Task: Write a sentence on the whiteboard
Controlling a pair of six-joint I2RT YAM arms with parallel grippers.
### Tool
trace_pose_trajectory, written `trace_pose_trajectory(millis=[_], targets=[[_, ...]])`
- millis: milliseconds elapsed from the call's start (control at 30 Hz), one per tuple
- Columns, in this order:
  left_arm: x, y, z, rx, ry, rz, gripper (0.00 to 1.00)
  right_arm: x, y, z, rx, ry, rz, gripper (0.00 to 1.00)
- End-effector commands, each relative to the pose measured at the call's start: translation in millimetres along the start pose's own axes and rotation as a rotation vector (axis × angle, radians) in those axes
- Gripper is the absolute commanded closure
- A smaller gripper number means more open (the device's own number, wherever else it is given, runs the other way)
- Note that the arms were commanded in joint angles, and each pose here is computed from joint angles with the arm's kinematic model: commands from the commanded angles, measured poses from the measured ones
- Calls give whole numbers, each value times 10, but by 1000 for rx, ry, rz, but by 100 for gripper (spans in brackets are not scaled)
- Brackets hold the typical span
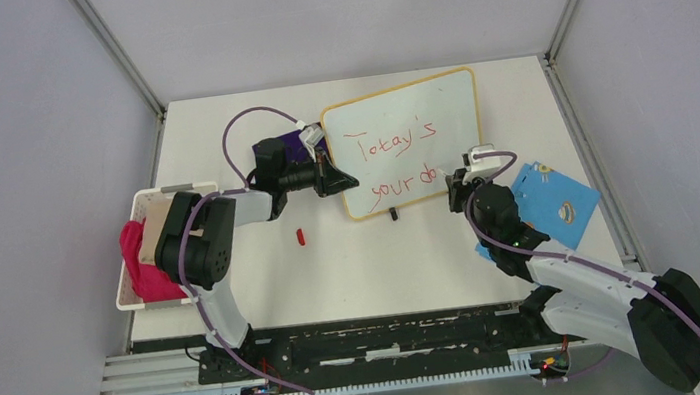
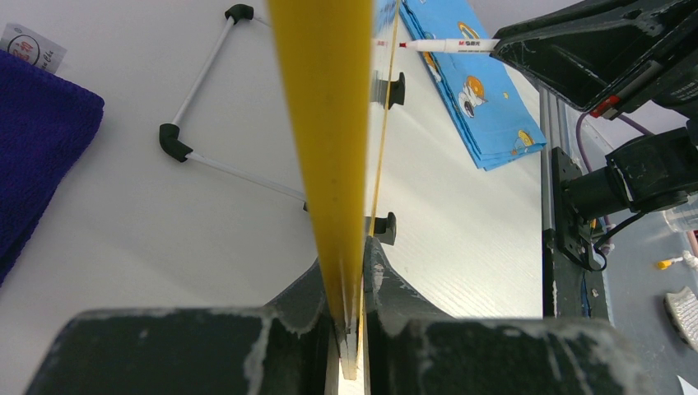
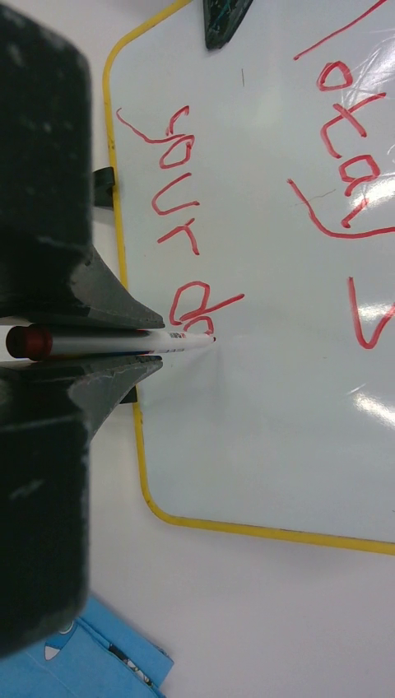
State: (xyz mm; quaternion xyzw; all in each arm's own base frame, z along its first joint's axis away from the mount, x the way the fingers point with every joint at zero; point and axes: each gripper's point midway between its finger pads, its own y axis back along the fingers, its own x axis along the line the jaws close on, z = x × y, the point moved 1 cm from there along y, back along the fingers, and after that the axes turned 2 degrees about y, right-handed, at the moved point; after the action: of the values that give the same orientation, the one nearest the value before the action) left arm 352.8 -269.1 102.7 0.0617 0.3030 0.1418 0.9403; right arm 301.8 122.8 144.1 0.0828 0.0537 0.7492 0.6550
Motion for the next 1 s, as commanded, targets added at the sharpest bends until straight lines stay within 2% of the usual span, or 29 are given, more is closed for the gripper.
trace_pose_trajectory(millis=[0,967], targets=[[316,-16,-600,144,66,172,98,-40,-7,281,-87,-15,-28,100],[332,-13,-614,154,66,178,98,12,-145,184,-53,-11,-28,100]])
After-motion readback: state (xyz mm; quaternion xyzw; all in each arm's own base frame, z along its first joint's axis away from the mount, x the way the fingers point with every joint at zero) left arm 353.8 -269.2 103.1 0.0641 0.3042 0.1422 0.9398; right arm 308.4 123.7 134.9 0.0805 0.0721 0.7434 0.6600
